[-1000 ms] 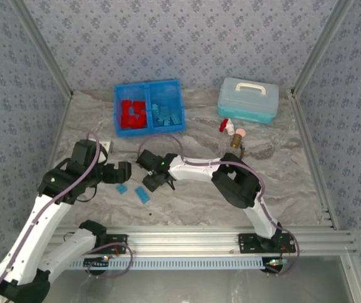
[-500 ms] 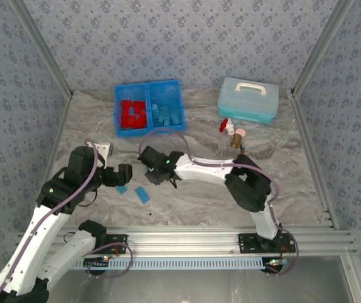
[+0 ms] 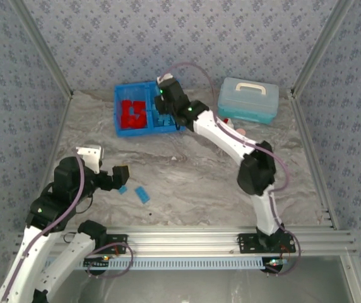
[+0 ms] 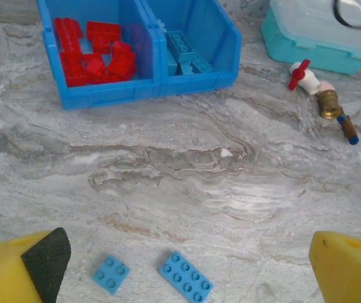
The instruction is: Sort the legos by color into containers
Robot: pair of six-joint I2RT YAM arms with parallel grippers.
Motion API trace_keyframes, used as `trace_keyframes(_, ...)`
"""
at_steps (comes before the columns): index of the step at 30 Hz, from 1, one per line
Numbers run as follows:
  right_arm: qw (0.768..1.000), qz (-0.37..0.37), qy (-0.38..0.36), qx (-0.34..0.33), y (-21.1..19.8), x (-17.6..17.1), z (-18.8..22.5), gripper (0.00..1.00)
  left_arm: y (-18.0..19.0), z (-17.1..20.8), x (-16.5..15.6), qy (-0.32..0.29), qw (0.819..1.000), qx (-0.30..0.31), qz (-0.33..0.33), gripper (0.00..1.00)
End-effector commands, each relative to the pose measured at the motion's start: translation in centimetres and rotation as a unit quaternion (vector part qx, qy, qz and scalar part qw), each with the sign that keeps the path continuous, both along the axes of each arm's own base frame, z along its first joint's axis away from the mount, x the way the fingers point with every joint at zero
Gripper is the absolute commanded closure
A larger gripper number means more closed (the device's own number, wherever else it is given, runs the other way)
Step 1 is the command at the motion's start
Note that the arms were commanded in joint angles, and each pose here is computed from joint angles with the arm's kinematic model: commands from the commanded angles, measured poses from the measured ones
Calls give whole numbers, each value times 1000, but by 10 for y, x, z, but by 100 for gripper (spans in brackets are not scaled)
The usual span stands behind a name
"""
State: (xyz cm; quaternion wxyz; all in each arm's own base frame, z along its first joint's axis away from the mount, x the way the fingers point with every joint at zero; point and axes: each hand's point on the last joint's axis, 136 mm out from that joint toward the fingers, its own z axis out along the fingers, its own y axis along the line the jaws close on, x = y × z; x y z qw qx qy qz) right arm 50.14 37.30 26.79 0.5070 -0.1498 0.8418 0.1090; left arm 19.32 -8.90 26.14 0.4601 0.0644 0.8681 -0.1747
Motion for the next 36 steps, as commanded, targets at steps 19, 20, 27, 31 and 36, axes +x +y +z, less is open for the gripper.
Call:
trace_keyframes(19,998,-17,-60,7,18,109,-58,46,1,6,2,-20,1000,-4,-1,1)
trace_keyframes(20,998,-20,-65,9,15,108,-48,39,1,6,2,-19,1000,-4,0,1)
trace_keyframes(27,997,-17,-61,32,-1,80,23,38,3,5,4,-18,1000,-3,5,1)
trace_keyframes(31,999,19,-22,12,-2,32,45,38,6,5,4,-18,1000,-2,12,1)
trace_keyframes(36,995,96,9,9,13,-59,27,35,13,6,7,-20,999,-2,31,1)
